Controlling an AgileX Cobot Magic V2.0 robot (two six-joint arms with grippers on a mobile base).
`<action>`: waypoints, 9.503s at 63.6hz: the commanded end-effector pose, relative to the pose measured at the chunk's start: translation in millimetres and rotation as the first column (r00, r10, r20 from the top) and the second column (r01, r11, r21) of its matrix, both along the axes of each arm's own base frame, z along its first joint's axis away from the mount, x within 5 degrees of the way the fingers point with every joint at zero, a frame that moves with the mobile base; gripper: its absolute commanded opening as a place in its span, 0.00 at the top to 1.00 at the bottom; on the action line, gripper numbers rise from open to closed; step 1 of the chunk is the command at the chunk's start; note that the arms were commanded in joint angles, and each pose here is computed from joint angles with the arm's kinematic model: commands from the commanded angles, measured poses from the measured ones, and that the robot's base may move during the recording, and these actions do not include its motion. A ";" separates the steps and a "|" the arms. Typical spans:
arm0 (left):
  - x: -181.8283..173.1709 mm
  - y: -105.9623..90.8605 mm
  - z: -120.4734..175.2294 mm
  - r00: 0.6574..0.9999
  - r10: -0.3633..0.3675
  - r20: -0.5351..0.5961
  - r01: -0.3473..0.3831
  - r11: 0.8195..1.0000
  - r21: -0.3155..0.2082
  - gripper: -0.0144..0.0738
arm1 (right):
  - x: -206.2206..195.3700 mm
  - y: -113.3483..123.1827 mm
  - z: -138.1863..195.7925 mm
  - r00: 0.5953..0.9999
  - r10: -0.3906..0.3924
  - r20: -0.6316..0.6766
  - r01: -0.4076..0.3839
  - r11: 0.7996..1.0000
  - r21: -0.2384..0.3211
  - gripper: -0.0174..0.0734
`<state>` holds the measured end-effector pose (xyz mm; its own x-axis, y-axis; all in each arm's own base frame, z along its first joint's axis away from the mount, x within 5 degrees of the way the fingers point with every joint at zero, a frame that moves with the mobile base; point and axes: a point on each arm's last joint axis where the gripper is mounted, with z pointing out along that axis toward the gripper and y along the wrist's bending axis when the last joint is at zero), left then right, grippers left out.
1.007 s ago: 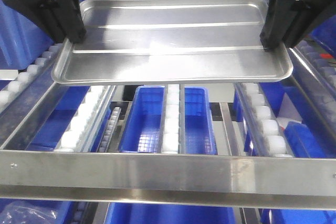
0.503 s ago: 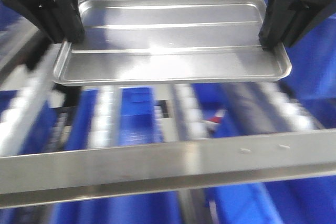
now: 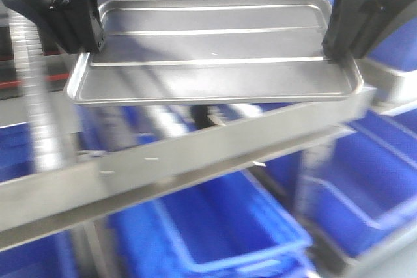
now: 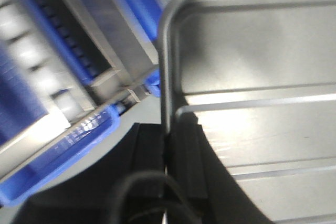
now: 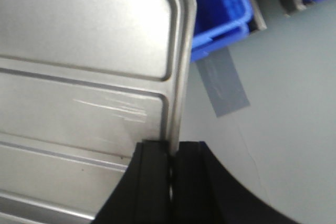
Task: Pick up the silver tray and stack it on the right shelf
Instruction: 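Drive the base to another shelf while holding the tray level, then position the held tray above the silver tray on the shelf, then lower the held tray onto the other tray and open both grippers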
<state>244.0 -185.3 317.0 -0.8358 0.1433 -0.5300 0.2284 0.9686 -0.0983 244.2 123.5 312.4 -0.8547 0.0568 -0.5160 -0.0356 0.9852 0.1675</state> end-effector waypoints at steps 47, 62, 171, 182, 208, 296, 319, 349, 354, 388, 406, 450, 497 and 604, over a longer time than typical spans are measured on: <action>-3.0 5.0 21.8 0.996 -0.020 0.084 0.020 1.000 -0.003 0.94 | -0.8 -4.6 20.7 0.994 0.015 0.107 -0.015 1.000 -0.002 0.74; -3.0 5.0 21.8 0.996 -0.020 0.084 0.020 1.000 -0.003 0.94 | -0.8 -4.6 20.7 0.994 0.015 0.107 -0.015 1.000 -0.002 0.74; -2.7 4.3 20.5 0.997 -0.019 0.077 0.020 1.000 -0.003 0.94 | -1.0 -4.8 20.5 0.994 0.015 0.104 -0.014 1.000 -0.004 0.74; -1.1 2.7 17.3 0.998 -0.020 0.067 0.019 1.000 0.001 0.94 | -1.0 -4.7 20.6 0.994 0.015 0.106 -0.014 1.000 -0.004 0.74; -1.2 2.8 17.2 0.998 -0.019 0.066 0.019 1.000 0.002 0.94 | -1.1 -4.8 20.5 0.994 0.015 0.104 -0.014 1.000 -0.004 0.74; -0.9 3.0 17.1 0.997 -0.020 0.068 0.019 1.000 0.006 0.94 | -1.1 -4.8 20.5 0.994 0.014 0.104 -0.014 1.000 -0.004 0.74; 3.8 -0.8 9.4 0.998 -0.023 0.055 0.022 1.000 0.022 0.94 | -1.1 -4.8 20.5 0.994 0.014 0.104 -0.014 1.000 -0.004 0.74; 7.8 -4.1 1.2 0.999 -0.024 0.035 0.022 0.999 0.038 0.94 | -1.1 -4.8 20.5 0.994 0.014 0.104 -0.014 1.000 -0.004 0.74; 8.4 -4.8 -0.4 0.999 -0.023 0.030 0.022 0.999 0.040 0.94 | -1.1 -4.8 20.5 0.994 0.014 0.104 -0.014 1.000 -0.004 0.74; 15.9 -11.1 -17.2 1.000 -0.024 -0.011 0.025 0.997 0.073 0.94 | -1.0 -4.7 20.6 0.994 0.015 0.105 -0.014 1.000 -0.004 0.74; 16.8 -11.9 -19.5 1.000 -0.024 -0.017 0.025 0.997 0.077 0.94 | -1.1 -4.8 20.5 0.994 0.014 0.104 -0.014 1.000 -0.004 0.74; 12.4 -17.6 -19.5 0.999 -0.045 -0.018 0.046 0.996 0.076 0.94 | -1.1 -4.8 20.5 0.994 0.014 0.104 -0.014 1.000 -0.004 0.74; 12.4 -17.6 -19.5 0.999 -0.045 -0.018 0.046 0.996 0.076 0.94 | -1.1 -4.8 20.5 0.994 0.014 0.104 -0.014 1.000 -0.004 0.74; 113.9 -25.7 -72.6 0.996 0.028 0.080 -0.032 0.999 0.043 0.94 | 122.6 -5.6 -58.1 0.996 0.045 0.074 -0.031 0.984 -0.175 0.74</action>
